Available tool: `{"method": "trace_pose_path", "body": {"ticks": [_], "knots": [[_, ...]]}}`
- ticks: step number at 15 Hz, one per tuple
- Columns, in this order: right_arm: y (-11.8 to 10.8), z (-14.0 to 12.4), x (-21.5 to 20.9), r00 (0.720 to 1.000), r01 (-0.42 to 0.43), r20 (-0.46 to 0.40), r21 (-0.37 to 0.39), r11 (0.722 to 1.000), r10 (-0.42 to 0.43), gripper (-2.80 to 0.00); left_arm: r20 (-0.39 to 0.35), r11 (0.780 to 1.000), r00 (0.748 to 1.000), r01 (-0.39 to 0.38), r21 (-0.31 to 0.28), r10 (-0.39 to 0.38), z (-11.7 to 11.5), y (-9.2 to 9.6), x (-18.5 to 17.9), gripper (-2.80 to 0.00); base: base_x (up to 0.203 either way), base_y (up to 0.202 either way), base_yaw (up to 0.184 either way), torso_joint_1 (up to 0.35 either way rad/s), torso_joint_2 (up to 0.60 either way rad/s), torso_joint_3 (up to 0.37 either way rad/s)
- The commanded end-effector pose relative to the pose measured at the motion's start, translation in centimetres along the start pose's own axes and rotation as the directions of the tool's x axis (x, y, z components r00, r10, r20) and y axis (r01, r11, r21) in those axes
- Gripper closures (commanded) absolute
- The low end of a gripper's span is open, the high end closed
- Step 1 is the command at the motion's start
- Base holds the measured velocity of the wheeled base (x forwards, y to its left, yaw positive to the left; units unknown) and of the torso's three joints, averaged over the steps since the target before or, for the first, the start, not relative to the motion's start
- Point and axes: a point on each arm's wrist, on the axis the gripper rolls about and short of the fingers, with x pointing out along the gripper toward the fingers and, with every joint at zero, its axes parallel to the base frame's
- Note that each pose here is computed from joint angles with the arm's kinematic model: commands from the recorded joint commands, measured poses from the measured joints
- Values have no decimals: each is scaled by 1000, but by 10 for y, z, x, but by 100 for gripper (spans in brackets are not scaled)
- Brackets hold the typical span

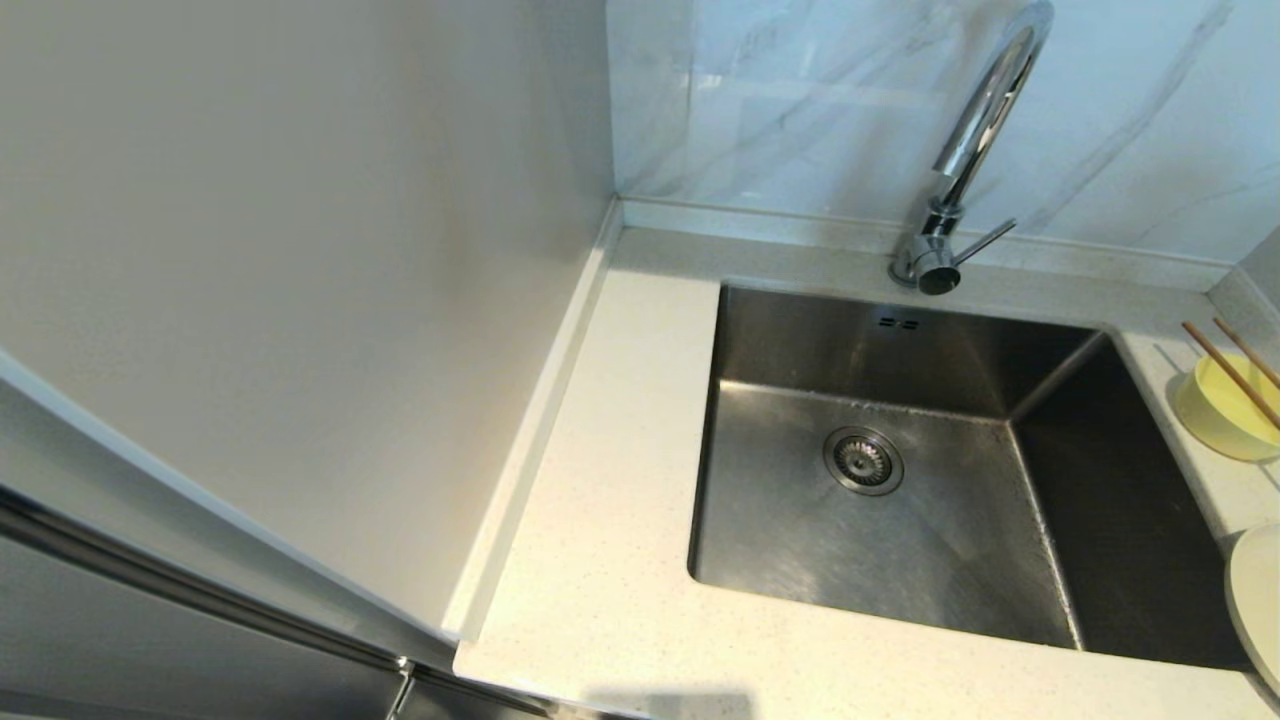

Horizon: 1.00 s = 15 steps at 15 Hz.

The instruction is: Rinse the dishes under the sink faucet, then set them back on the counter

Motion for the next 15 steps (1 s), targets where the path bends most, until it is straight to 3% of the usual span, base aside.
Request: {"method": "trace_pose_path", "body": {"ticks": [1,15], "knots": [[0,-2,1,1000,1,-10,-1,1000,-1,0,0,1000,1000,0,0,0,0,0,0,0,0,0,0,0,0,0],[0,-2,1,1000,4,-11,15,1000,-4,0,0,1000,1000,0,0,0,0,0,0,0,0,0,0,0,0,0]]}}
